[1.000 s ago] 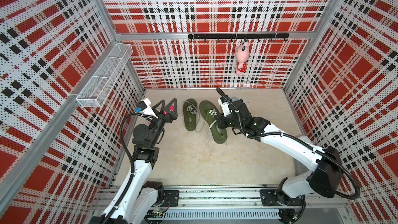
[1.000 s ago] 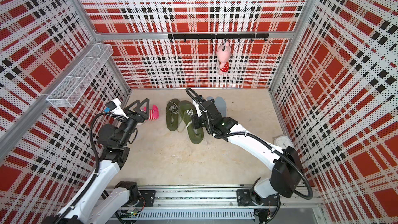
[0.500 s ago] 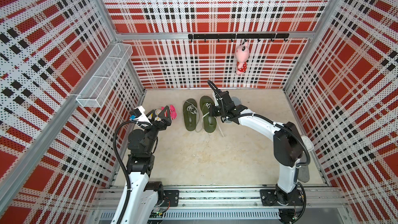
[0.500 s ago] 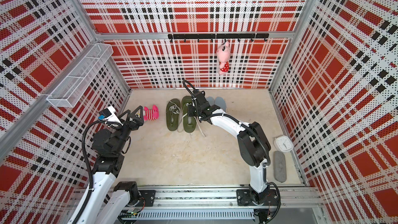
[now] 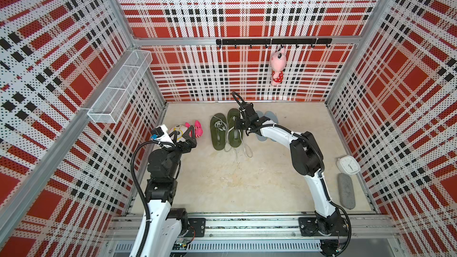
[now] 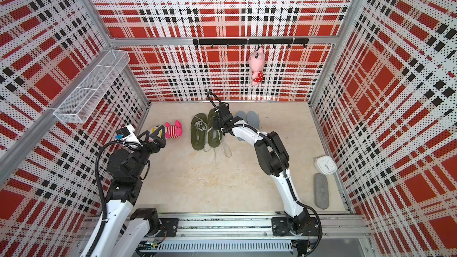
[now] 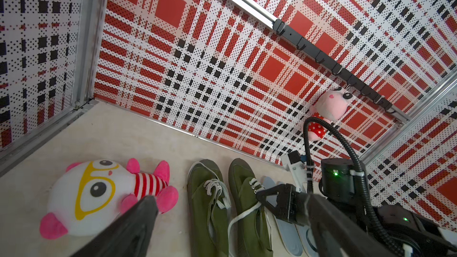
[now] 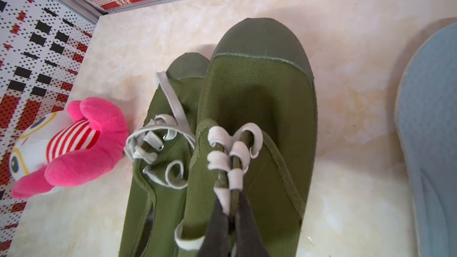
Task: Remove the insole from the shoe
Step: Place the shoe at the center of the board.
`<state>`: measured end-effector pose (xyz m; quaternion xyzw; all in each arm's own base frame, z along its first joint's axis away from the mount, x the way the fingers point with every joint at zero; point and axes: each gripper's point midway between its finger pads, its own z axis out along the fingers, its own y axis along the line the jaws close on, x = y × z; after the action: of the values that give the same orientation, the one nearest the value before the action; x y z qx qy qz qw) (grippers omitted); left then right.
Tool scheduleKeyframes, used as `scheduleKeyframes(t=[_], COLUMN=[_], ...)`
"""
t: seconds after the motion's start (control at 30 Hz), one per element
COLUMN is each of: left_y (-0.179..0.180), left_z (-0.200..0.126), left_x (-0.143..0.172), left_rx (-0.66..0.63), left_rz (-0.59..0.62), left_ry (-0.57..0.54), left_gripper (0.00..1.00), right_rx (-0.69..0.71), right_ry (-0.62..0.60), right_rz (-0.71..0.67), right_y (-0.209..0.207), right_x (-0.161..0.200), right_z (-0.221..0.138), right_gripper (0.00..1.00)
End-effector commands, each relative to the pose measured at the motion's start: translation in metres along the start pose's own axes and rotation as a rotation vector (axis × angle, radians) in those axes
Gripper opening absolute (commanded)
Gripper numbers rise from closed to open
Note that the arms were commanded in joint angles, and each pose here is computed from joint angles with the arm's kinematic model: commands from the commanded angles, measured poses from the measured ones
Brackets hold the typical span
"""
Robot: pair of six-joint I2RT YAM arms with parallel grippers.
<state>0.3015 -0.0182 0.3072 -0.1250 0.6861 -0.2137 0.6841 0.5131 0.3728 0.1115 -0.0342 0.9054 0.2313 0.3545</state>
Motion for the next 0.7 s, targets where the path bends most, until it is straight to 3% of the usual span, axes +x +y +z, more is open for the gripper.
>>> scheduleKeyframes(t=[0.0, 0.23, 0.47, 0.67], left_y=[0.005, 0.007, 0.011, 0.02], left_z=[-0.001, 0.001, 0.009, 0.016], left_x=[0.002, 0.005, 0.01, 0.013], left_rx=[-0.017, -0.021, -0.023, -0.044], left_rz=[0.024, 0.031, 0.0, -0.042], left_ry=[0.001, 0.007, 0.016, 0.006], left_gripper=[0.98, 0.98, 0.98, 0.98], right_rx=[-0.038, -0.101, -0.044, -0.019], right_ry=[-0.04, 0.011, -0.073, -0.163], right_rz=[0.019, -0.028, -0.119, -0.175], right_y=[0.007, 0.013, 0.009, 0.009], right_x=[-0.017, 0.0, -0.022, -0.043], right_z=[0.01, 0.022, -0.018, -0.081], right_gripper=[0.0, 0.02, 0.47, 0.63])
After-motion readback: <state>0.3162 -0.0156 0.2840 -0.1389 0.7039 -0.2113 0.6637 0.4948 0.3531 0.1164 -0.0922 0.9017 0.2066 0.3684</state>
